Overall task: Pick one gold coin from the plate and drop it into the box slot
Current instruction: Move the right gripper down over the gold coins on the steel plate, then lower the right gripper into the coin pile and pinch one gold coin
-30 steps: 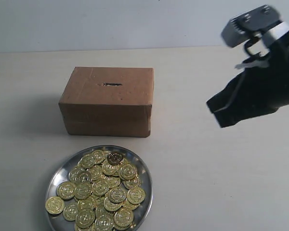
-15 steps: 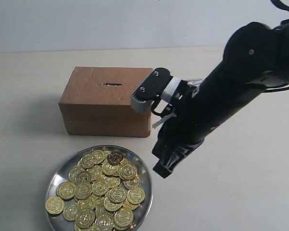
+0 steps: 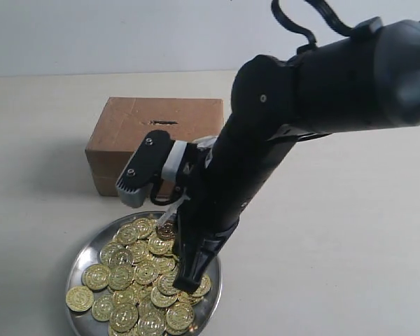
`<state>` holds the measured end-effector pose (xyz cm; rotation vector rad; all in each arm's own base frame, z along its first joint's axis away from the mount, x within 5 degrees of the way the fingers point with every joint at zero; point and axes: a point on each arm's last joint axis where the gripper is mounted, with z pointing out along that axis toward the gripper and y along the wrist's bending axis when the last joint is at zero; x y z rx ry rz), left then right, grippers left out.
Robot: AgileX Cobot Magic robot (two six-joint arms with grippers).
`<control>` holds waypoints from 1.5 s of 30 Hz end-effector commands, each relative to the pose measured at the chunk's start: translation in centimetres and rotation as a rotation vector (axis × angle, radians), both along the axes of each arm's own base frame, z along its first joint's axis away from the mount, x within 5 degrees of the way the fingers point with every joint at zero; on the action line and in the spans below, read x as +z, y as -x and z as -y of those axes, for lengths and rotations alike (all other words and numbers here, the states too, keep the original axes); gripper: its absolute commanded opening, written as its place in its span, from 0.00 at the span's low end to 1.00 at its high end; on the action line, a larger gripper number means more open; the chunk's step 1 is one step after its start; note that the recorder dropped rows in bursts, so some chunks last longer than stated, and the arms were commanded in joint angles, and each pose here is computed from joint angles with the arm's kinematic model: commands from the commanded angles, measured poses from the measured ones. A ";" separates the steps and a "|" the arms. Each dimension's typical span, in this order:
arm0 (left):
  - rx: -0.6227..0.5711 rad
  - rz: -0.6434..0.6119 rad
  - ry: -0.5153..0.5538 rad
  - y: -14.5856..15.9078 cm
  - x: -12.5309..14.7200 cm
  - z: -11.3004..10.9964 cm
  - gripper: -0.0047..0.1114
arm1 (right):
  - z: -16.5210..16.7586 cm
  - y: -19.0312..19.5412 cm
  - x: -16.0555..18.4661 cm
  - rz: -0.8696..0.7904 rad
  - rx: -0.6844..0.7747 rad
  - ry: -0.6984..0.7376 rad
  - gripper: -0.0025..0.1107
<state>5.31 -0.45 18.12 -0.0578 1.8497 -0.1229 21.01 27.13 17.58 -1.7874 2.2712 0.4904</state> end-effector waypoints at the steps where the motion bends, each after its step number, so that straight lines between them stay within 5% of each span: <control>1: -0.004 0.007 -0.003 0.0 0.0 0.0 0.04 | -1.5 0.7 -0.8 -0.023 0.045 0.020 0.02; 5: -0.004 0.007 -0.003 0.0 0.0 0.0 0.04 | -2.5 0.7 -1.7 -0.044 0.059 0.035 0.07; 14: -0.004 0.007 -0.003 0.0 0.0 0.0 0.04 | -3.2 -0.2 -2.6 -0.060 0.004 0.074 0.40; 18: -0.004 0.007 -0.003 0.0 0.0 0.0 0.04 | -3.2 -0.3 -2.8 -0.060 -0.022 0.084 0.47; 29: -0.004 0.007 -0.003 0.0 0.0 0.0 0.04 | -3.1 -1.1 -4.9 0.000 0.006 0.144 0.56; 45: -0.004 0.007 -0.003 0.0 0.0 0.0 0.04 | -3.3 -0.9 -5.0 0.038 0.173 0.115 0.56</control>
